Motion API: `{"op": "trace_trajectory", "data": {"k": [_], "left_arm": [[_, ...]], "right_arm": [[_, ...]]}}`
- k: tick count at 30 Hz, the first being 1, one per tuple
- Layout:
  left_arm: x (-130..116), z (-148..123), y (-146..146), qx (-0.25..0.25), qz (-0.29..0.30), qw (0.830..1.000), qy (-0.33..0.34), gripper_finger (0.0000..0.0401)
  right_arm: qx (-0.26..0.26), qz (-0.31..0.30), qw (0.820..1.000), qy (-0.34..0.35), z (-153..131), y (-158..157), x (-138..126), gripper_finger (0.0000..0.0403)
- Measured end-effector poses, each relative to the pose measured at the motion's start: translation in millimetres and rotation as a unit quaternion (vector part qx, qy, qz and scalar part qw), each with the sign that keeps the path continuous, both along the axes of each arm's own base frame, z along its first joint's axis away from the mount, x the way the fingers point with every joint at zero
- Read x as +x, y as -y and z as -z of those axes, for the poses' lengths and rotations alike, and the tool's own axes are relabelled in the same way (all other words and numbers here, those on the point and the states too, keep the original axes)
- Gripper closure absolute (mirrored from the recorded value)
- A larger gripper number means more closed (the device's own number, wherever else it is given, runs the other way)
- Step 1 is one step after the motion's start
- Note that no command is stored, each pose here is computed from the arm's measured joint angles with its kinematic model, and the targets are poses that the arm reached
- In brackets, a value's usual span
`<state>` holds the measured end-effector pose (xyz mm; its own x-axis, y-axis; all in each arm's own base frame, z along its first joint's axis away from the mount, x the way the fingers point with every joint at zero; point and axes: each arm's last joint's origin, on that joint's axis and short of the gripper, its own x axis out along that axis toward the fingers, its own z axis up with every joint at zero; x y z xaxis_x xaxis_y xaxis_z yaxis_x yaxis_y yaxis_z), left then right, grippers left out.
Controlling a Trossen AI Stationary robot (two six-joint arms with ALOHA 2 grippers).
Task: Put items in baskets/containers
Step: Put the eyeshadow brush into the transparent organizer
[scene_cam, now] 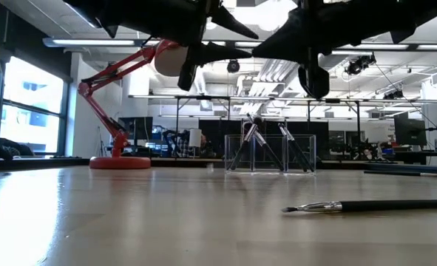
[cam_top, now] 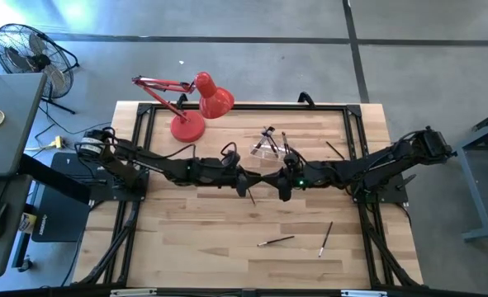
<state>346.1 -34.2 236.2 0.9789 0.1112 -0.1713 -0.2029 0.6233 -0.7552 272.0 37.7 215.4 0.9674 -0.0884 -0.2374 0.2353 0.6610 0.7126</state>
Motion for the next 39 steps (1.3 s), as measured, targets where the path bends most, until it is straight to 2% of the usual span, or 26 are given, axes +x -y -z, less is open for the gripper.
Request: {"op": "trace_trajectory", "data": {"k": [6,9,14,18,22,25,32,35,39], "left_arm": [[-15,-12,-2,0.031,0.008,0.999,-0.042,0.0277],[-31,-17,-4,0.038,0.005,0.994,-0.098,0.0277],[-67,-21,-10,0.055,-0.026,0.974,-0.217,0.0277],[-92,-17,-14,0.066,-0.049,0.958,-0.274,0.0277],[-115,-8,-17,0.061,-0.061,0.96,-0.267,0.0277],[-130,8,-19,0.053,-0.066,0.961,-0.263,0.0277],[-158,36,-20,0.012,-0.045,0.978,-0.206,0.0277],[-165,40,-21,0.008,-0.04,0.98,-0.196,0.0277],[-170,41,-21,0.012,-0.033,0.98,-0.196,0.0277]], "right_arm": [[0.001,-0.008,0.998,-0.066,12,0,-4,0.0403],[0.006,-0.019,0.994,-0.108,20,-1,-7,0.0403],[-0.025,-0.019,0.98,-0.196,29,-12,-16,0.0403],[-0.051,-0.009,0.962,-0.269,24,-24,-13,0.0403],[-0.072,-0.01,0.942,-0.327,14,-36,13,0.0403],[-0.085,-0.003,0.92,-0.382,9,-40,40,0.0403],[-0.071,0.006,0.867,-0.493,10,-32,97,0.0402],[-0.075,0.013,0.852,-0.517,15,-25,112,0.0402],[-0.045,0.007,0.844,-0.535,31,-14,124,0.0402]]}}
